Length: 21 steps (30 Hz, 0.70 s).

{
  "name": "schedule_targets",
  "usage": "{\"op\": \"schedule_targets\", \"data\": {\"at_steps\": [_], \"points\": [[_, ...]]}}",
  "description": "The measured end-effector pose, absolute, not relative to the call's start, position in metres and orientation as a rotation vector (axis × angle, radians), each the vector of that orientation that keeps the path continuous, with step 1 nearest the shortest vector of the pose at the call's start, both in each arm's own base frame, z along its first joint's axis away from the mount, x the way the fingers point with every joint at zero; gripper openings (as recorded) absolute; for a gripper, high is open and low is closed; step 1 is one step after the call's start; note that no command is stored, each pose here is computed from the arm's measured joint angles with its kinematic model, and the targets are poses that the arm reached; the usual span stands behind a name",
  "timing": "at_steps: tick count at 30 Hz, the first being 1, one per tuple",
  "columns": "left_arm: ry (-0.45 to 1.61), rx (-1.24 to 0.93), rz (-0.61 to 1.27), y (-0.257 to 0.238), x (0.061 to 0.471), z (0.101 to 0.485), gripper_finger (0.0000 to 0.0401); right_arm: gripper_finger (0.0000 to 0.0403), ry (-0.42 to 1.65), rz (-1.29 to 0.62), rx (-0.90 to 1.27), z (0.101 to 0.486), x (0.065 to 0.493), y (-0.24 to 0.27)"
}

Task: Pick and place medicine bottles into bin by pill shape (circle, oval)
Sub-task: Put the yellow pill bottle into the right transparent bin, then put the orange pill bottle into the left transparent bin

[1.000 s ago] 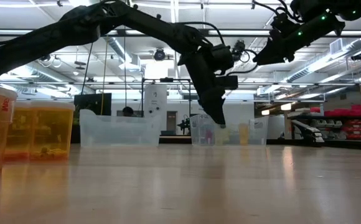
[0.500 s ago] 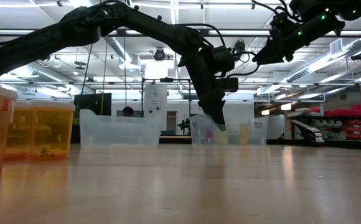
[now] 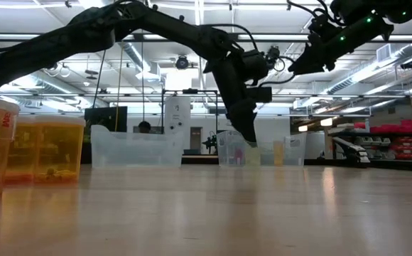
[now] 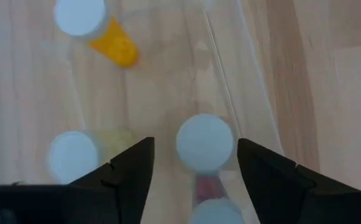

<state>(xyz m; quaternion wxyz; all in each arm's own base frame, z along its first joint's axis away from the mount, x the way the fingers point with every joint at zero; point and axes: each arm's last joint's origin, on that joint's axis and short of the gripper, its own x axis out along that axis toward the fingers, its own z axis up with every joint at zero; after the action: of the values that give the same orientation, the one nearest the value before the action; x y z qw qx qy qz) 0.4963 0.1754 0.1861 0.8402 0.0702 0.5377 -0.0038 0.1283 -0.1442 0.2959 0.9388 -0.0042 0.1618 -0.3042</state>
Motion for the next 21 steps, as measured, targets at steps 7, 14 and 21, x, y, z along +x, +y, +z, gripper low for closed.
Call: {"op": "schedule_targets", "data": {"at_steps": [7, 14, 21], "points": [[1.109, 0.195, 0.002, 0.17, 0.494, 0.21, 0.0261, 0.0251, 0.336, -0.62, -0.01, 0.295, 0.128, -0.144], [1.105, 0.222, -0.011, 0.149, 0.481, 0.252, 0.026, 0.0251, 0.356, -0.617, -0.008, 0.294, 0.128, -0.144], [1.221, 0.061, -0.113, 0.096, 0.459, 0.282, 0.023, 0.0251, 0.393, -0.623, -0.002, 0.29, 0.126, -0.144]]}}
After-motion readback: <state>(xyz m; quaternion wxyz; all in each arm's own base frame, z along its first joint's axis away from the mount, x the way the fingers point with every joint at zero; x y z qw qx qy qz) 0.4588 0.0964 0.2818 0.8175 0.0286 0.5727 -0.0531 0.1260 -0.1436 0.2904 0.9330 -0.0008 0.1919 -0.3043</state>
